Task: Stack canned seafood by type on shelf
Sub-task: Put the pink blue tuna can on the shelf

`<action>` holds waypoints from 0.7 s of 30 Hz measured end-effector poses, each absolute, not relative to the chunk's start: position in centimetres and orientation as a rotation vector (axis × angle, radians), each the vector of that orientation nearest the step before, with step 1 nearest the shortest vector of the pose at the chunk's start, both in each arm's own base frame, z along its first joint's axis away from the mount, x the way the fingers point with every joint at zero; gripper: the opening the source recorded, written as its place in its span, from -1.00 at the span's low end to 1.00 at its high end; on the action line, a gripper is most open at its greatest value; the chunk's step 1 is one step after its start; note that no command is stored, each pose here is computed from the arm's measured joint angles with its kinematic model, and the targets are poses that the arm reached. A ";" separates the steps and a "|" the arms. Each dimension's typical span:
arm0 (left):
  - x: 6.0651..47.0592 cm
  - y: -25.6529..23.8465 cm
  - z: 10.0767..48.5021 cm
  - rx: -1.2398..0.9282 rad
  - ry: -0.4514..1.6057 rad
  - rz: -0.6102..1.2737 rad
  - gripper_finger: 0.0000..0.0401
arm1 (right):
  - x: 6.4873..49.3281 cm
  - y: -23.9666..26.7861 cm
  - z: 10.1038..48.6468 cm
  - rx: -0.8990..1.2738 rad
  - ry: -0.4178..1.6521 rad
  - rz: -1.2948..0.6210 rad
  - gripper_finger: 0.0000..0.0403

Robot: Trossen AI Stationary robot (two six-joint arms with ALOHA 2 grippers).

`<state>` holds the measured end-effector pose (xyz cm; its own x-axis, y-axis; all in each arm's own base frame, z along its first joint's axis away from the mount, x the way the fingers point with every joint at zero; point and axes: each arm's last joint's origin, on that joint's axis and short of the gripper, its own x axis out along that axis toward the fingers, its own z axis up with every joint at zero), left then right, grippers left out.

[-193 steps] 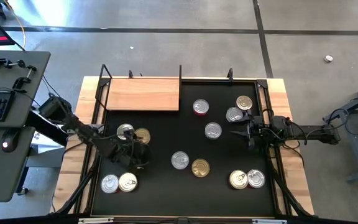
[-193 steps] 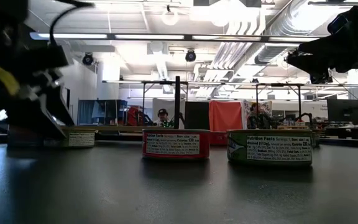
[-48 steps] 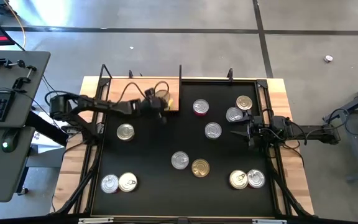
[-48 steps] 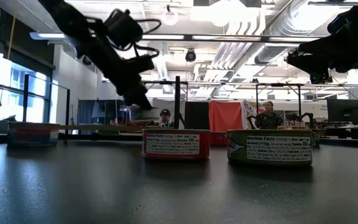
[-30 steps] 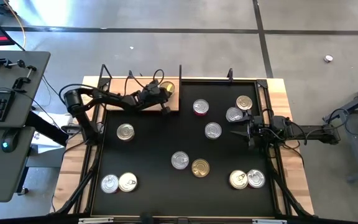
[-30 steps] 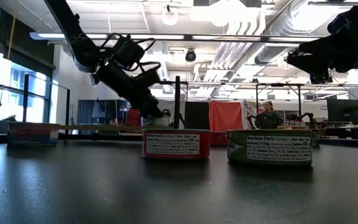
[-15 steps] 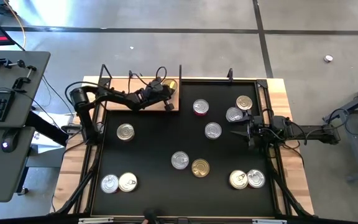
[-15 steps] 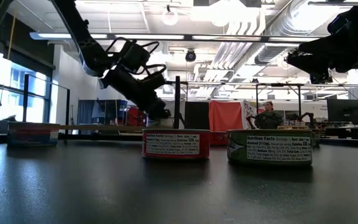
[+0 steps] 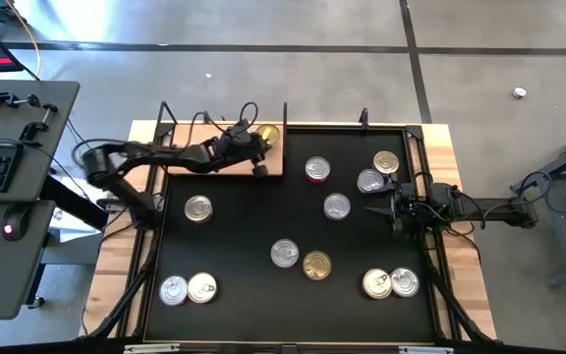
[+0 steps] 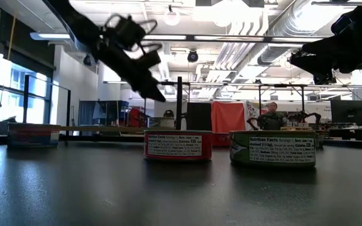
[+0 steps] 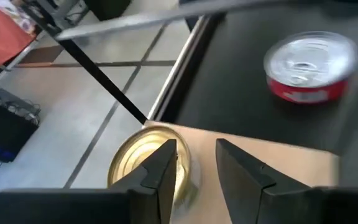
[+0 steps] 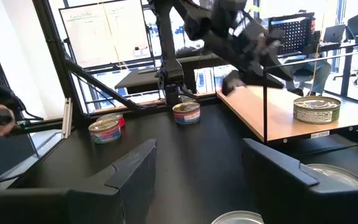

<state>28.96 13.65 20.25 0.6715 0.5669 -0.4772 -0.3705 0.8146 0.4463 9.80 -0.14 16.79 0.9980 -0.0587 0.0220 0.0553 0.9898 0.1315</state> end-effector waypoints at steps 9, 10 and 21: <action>24.4 2.8 24.7 0.384 0.707 0.469 -0.60 | 9.8 -0.1 16.8 0.131 -0.026 -0.058 0.11; 23.8 1.3 24.7 0.388 0.700 0.466 -0.63 | 9.8 -0.1 16.8 0.131 -0.026 -0.057 0.11; 17.3 -11.5 22.9 0.322 0.673 0.193 -0.93 | 9.8 -0.1 16.8 0.131 -0.026 -0.057 0.11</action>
<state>17.25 -11.53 22.89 0.7665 0.2779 -0.5791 -0.0716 0.9329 0.3528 9.80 -0.14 16.80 0.9980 -0.0588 0.0221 0.0554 0.9897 0.1316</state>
